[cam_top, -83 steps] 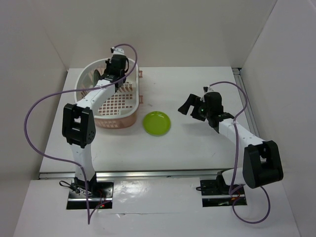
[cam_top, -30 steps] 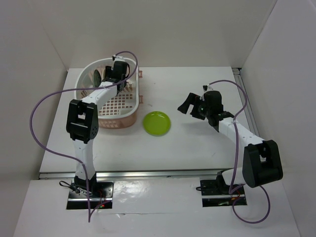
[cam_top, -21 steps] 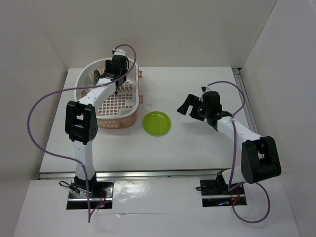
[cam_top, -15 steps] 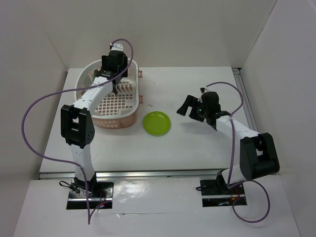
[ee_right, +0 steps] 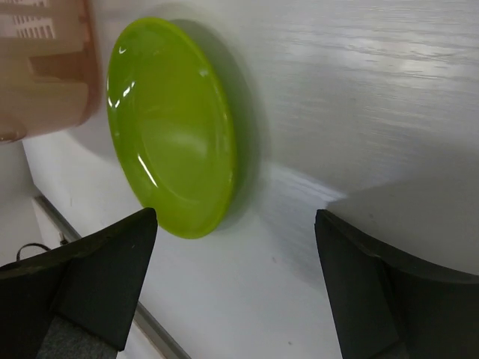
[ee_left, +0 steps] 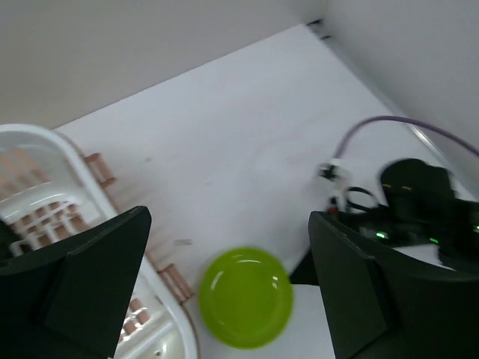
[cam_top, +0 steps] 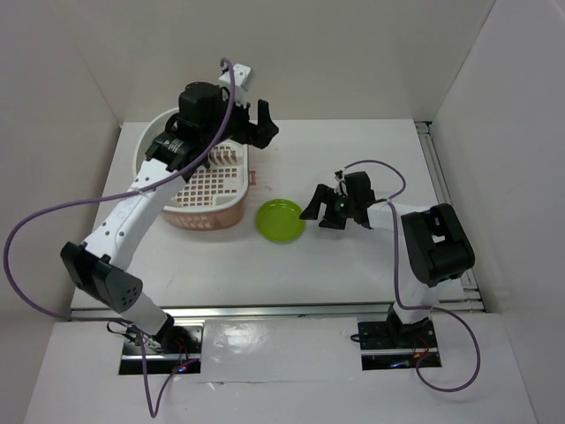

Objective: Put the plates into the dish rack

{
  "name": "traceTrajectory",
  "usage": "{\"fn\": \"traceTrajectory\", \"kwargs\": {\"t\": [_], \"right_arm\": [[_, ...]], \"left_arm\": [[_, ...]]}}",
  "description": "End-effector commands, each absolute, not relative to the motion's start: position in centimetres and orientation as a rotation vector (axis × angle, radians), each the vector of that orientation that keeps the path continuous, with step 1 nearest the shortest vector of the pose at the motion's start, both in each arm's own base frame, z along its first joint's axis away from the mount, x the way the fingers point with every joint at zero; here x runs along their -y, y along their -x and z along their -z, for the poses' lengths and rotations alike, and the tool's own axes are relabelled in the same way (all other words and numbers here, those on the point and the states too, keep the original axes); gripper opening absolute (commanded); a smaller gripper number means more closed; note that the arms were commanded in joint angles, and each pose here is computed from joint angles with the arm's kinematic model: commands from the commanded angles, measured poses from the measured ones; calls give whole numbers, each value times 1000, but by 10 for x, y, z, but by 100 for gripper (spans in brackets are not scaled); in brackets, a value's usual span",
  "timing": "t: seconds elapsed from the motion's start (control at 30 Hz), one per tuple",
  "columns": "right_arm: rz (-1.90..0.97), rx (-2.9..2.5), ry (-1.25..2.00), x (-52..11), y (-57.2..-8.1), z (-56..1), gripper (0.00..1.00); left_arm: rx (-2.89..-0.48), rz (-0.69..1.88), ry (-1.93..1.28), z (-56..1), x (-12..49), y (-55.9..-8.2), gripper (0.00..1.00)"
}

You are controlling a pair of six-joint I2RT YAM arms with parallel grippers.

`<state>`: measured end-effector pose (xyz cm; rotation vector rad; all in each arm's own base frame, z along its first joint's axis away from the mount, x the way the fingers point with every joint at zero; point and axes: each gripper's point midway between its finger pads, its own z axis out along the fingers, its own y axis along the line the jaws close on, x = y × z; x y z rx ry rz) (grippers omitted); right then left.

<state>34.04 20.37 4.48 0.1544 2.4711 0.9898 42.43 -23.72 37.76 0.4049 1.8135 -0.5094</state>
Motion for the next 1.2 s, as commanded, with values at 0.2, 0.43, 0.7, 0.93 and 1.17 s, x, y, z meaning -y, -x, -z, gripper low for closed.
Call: {"fn": "traceTrajectory", "kwargs": {"t": [0.2, 0.43, 0.7, 0.93, 1.17], "right_arm": [[-999, -2466, -74, -234, -349, -32, 63], [-946, -2522, -174, -232, -351, -9, 52], [-889, -2571, -257, -235, -356, 13, 22], [-645, -2603, -458, -202, -362, 15, 0], [-248, -2309, -696, -127, -403, -91, 0]], "left_arm": [[-1735, 1144, -649, -392, 290, -331, 100], [-1748, 1136, -639, -386, 285, -322, 100], [-1772, 1154, -636, -377, 283, -316, 100], [-1809, 1072, -559, -370, 275, -327, 100], [-1911, 895, -356, -354, 260, -362, 100]]}}
